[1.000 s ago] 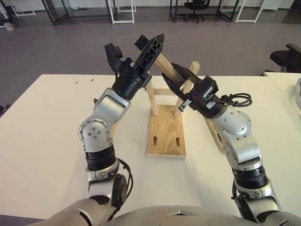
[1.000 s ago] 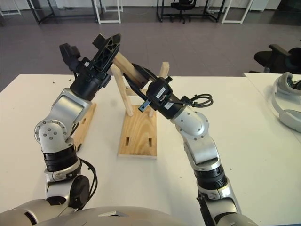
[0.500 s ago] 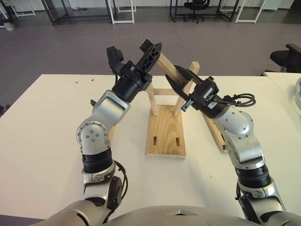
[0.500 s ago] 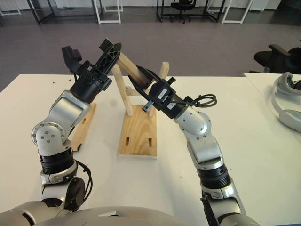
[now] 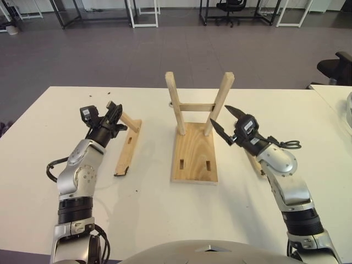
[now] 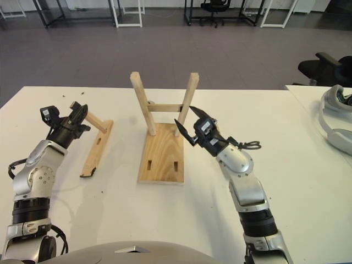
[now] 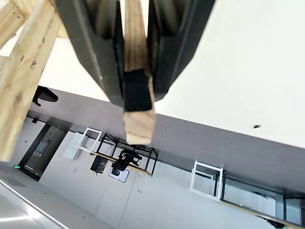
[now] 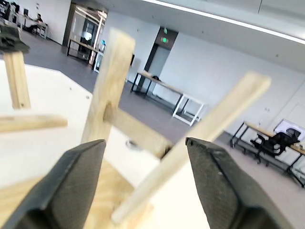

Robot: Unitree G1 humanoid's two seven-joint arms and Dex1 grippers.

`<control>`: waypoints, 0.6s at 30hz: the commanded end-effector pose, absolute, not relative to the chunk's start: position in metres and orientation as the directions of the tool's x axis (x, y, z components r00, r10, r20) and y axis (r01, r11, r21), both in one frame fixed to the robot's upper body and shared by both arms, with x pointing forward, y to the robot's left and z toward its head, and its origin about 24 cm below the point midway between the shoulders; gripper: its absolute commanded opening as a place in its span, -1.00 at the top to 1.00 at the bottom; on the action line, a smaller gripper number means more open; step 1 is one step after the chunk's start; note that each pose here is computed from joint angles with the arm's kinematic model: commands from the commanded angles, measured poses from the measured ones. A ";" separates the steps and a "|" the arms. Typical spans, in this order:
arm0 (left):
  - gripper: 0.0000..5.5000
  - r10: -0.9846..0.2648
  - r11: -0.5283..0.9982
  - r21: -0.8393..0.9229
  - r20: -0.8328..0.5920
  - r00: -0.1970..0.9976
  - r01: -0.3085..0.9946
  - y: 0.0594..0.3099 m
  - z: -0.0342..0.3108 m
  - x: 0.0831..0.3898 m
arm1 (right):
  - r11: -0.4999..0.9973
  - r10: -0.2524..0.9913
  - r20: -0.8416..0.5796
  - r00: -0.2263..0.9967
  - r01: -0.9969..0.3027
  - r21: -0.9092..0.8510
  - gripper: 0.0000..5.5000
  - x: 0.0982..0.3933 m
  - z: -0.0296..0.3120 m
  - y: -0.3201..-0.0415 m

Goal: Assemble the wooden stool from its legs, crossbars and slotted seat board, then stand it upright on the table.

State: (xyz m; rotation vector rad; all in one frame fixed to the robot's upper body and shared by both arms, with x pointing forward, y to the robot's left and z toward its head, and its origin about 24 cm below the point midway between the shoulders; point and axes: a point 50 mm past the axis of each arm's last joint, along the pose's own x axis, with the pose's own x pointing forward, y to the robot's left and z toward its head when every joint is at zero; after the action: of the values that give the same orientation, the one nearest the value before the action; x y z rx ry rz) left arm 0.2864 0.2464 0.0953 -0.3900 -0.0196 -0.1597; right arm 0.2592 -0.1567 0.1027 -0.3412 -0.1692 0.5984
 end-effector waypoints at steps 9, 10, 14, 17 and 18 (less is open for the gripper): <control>0.85 -0.076 0.902 -0.426 -0.011 0.997 0.065 0.258 0.074 0.280 | 0.794 0.539 0.010 0.843 -0.504 -0.340 -0.14 0.254 0.073 -0.164; 0.85 -0.074 0.900 -0.432 -0.016 0.997 0.060 0.258 0.073 0.279 | 0.796 0.536 0.011 0.844 -0.501 -0.340 -0.14 0.255 0.073 -0.165; 0.85 -0.045 0.903 -0.429 -0.052 0.998 0.018 0.263 0.065 0.272 | 0.798 0.534 0.008 0.845 -0.501 -0.336 -0.14 0.255 0.071 -0.165; 0.85 -0.034 0.904 -0.427 -0.066 0.997 0.002 0.265 0.063 0.270 | 0.801 0.530 0.008 0.848 -0.498 -0.334 -0.14 0.255 0.071 -0.165; 0.85 -0.035 0.904 -0.427 -0.071 0.997 0.001 0.265 0.063 0.270 | 0.802 0.529 0.009 0.849 -0.496 -0.333 -0.14 0.255 0.070 -0.165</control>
State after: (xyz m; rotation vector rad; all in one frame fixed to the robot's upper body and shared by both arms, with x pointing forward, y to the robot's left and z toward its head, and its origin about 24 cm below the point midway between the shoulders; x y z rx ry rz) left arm 0.2736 0.2627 0.0715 -0.4523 0.0198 -0.0458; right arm 0.2530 -0.1641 0.0703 -0.3289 -0.0991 0.5586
